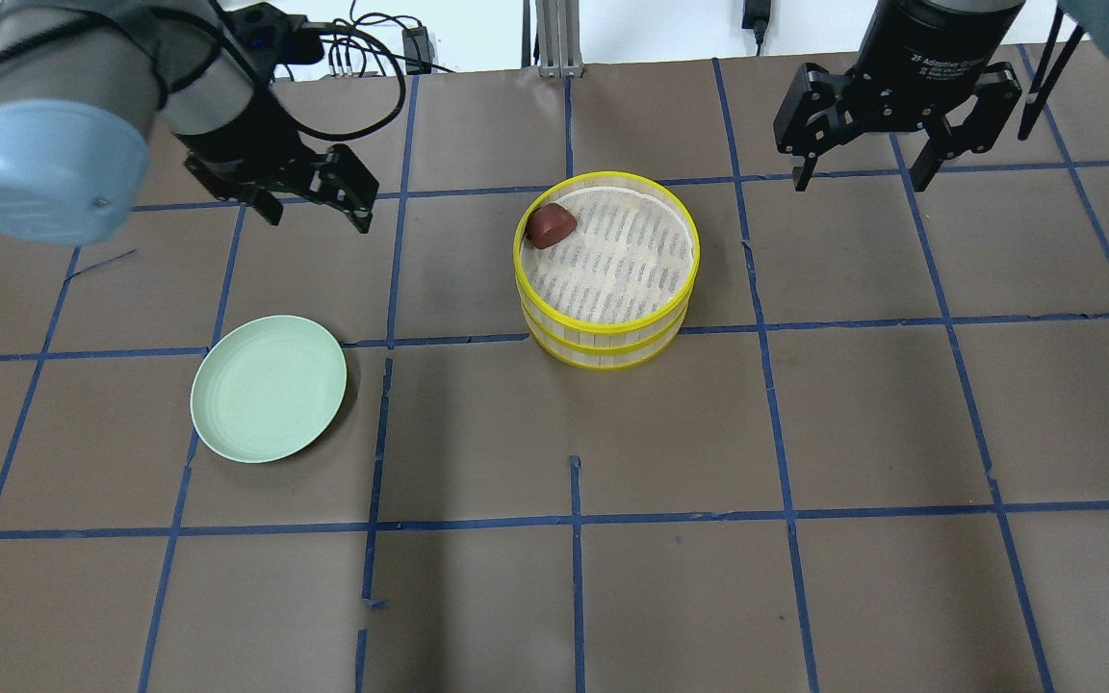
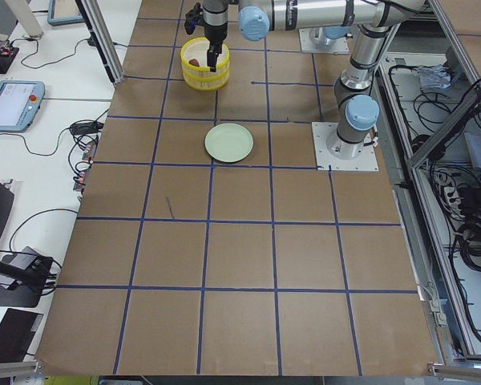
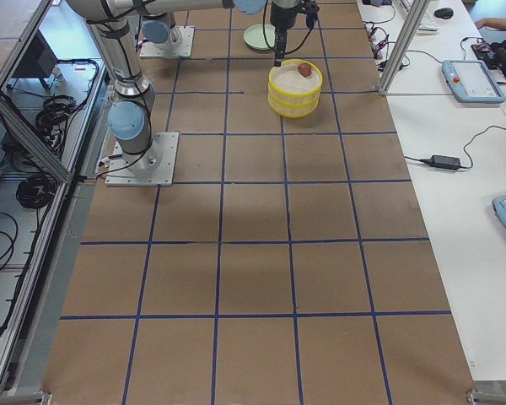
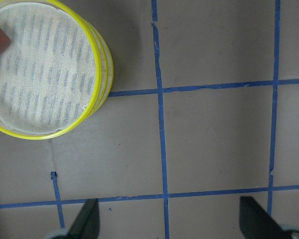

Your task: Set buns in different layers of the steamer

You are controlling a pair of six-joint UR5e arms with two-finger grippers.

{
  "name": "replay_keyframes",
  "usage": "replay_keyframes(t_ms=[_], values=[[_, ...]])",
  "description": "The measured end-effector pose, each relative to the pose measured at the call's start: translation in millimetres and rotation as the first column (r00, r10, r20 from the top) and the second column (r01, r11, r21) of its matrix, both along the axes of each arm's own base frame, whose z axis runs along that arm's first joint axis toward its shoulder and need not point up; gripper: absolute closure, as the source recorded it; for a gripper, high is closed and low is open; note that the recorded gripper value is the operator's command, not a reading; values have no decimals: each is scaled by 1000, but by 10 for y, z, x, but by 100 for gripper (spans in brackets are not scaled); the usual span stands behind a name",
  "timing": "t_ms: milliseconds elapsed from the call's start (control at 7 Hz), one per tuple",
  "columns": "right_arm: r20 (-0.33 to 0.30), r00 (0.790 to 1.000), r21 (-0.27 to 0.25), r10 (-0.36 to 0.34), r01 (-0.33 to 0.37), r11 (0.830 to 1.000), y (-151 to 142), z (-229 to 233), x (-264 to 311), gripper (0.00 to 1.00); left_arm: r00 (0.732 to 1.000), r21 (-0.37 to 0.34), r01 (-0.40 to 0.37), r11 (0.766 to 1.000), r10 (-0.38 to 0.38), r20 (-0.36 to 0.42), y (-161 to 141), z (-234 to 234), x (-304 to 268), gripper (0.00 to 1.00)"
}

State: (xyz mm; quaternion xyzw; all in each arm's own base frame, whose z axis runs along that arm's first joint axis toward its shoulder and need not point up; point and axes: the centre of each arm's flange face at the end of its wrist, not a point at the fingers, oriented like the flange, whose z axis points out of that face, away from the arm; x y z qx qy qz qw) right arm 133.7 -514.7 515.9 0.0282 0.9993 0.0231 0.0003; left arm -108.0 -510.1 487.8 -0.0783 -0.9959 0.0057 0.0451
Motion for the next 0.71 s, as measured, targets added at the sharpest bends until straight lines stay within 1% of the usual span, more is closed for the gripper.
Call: replay_keyframes(t_ms=[143, 286, 714], values=[[-2, 1000, 2, 2, -2, 1000, 0, -10, -4, 1, 1000, 18, -14, 1000, 14, 0, 153, 227, 71, 0], [-1, 1000, 3, 5, -5, 1000, 1, -15, -2, 1, 1000, 24, -20, 1000, 20, -3, 248, 319, 73, 0], [-3, 1000, 6, 14, -14, 1000, -5, -29, -27, 1, 1000, 45, -15, 999, 15, -2, 359, 267, 66, 0]])
